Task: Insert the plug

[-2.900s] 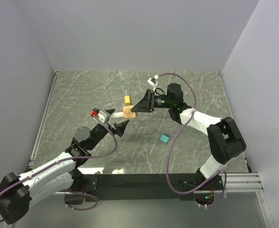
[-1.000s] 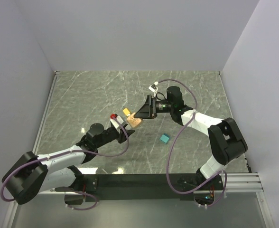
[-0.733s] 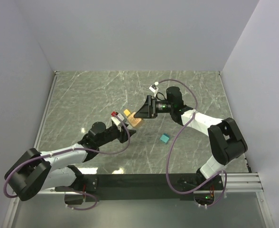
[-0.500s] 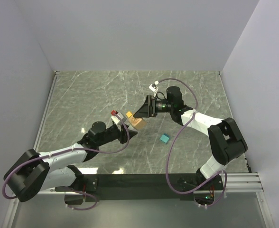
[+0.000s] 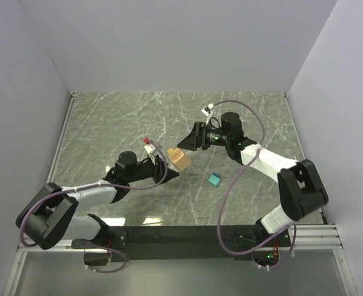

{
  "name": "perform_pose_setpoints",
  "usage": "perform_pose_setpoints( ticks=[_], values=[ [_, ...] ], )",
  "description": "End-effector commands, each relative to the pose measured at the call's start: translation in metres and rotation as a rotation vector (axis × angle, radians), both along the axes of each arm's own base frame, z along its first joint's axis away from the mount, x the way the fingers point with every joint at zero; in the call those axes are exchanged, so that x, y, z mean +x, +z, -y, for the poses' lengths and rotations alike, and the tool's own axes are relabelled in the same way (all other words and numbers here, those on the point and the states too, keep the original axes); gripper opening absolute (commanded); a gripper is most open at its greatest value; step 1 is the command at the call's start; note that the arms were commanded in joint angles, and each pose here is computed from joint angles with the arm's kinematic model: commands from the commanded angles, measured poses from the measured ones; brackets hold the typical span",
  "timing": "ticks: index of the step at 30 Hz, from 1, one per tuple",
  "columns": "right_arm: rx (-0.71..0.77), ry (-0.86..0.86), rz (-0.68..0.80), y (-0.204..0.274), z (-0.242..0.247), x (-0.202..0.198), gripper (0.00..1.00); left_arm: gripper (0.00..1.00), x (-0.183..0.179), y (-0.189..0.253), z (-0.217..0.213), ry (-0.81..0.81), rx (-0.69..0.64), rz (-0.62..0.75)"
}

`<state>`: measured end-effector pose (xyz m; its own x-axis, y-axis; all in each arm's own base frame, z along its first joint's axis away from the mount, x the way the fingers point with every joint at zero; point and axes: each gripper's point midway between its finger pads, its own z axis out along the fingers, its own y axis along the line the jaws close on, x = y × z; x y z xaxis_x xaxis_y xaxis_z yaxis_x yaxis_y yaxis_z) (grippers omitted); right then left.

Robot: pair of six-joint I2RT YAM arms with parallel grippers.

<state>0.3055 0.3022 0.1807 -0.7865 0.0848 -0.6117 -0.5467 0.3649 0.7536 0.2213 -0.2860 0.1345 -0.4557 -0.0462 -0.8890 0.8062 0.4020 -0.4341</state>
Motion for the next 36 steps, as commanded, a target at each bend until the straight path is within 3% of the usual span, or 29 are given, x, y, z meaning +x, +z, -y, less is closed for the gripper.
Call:
perform_pose_setpoints(
  ticks=[1,11,16,22,27,28,36],
  values=[
    [-0.059,-0.138,0.183,0.028,0.022,0.016,0.87,0.01,-0.005,0.051,0.016,-0.145,-0.125,0.106],
    [-0.133,-0.156,0.357,0.034,0.042,0.007,0.88,0.01,-0.017,0.048,0.013,-0.332,-0.193,-0.011],
    [-0.084,-0.112,0.620,0.039,0.051,-0.020,0.90,0.01,-0.027,0.056,0.008,-0.409,-0.232,-0.032],
    [-0.039,-0.005,0.829,0.056,0.049,-0.044,0.91,0.01,-0.033,0.063,0.006,-0.410,-0.240,-0.067],
    [0.009,0.141,0.910,0.069,0.044,-0.070,0.91,0.01,-0.045,0.072,0.001,-0.429,-0.266,-0.106],
    [0.011,0.176,0.940,0.070,0.042,-0.074,0.91,0.01,-0.048,0.081,0.000,-0.450,-0.288,-0.057],
    [0.024,0.344,1.032,0.088,0.044,-0.104,0.91,0.01,-0.061,0.088,-0.003,-0.484,-0.344,-0.157]
  ],
)
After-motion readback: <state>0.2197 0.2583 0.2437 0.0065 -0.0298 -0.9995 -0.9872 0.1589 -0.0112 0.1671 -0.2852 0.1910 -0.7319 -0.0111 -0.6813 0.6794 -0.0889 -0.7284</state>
